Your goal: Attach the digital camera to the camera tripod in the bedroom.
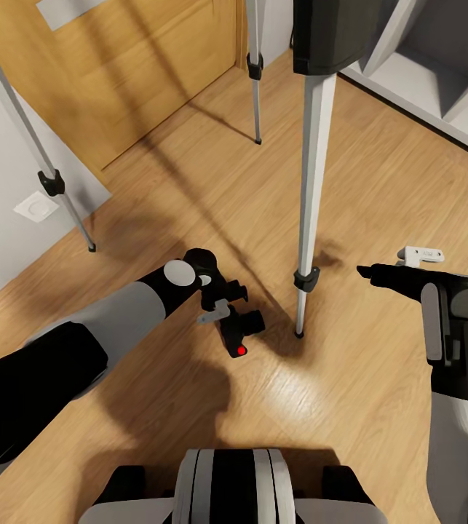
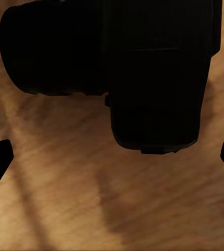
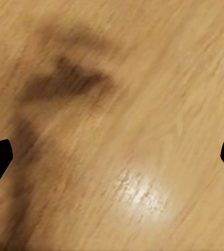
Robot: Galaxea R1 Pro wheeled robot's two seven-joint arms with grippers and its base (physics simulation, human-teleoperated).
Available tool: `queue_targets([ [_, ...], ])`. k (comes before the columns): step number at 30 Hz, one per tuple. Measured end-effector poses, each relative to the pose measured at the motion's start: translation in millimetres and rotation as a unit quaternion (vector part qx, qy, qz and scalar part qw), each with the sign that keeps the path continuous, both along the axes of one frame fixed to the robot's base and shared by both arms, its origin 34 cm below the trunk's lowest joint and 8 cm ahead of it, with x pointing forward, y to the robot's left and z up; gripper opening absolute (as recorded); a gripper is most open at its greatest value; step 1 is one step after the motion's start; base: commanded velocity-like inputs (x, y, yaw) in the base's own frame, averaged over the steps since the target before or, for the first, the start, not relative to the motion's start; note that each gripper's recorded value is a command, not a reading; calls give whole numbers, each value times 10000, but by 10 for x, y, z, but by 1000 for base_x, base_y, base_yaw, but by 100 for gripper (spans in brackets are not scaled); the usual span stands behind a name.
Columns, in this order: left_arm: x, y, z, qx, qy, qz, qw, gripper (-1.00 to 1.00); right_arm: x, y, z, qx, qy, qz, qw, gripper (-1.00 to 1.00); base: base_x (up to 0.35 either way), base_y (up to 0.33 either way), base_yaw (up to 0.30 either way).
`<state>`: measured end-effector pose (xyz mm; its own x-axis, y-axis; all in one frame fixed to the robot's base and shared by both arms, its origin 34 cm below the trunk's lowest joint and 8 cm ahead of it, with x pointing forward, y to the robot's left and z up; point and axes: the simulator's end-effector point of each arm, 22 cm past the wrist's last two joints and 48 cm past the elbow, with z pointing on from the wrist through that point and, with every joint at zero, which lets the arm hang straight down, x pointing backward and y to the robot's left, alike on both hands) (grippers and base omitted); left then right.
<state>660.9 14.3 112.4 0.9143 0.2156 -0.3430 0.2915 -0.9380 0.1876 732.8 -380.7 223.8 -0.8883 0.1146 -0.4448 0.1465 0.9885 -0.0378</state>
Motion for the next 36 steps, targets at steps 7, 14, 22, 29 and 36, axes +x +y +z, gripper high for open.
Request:
queue_targets([
  [7,-7,1,-12,0,8,-1,10000,100,-6,-1,-14,-1,11,0,10000,100,0,0,0],
  [14,-37,1,-54,3,44,-6,10000,100,-27,2,-62,2,49,0,10000,100,0,0,0],
  [22,-65,-10,-101,-11,80,0,10000,100,-54,0,-121,0,95,0,10000,100,0,0,0],
  [29,-52,-46,-104,-83,62,35,9999,100,-60,0,-135,0,106,0,9999,100,0,0,0],
  [36,-30,-75,-98,-146,24,62,9999,100,-60,3,-136,3,106,-1,9999,100,0,0,0],
])
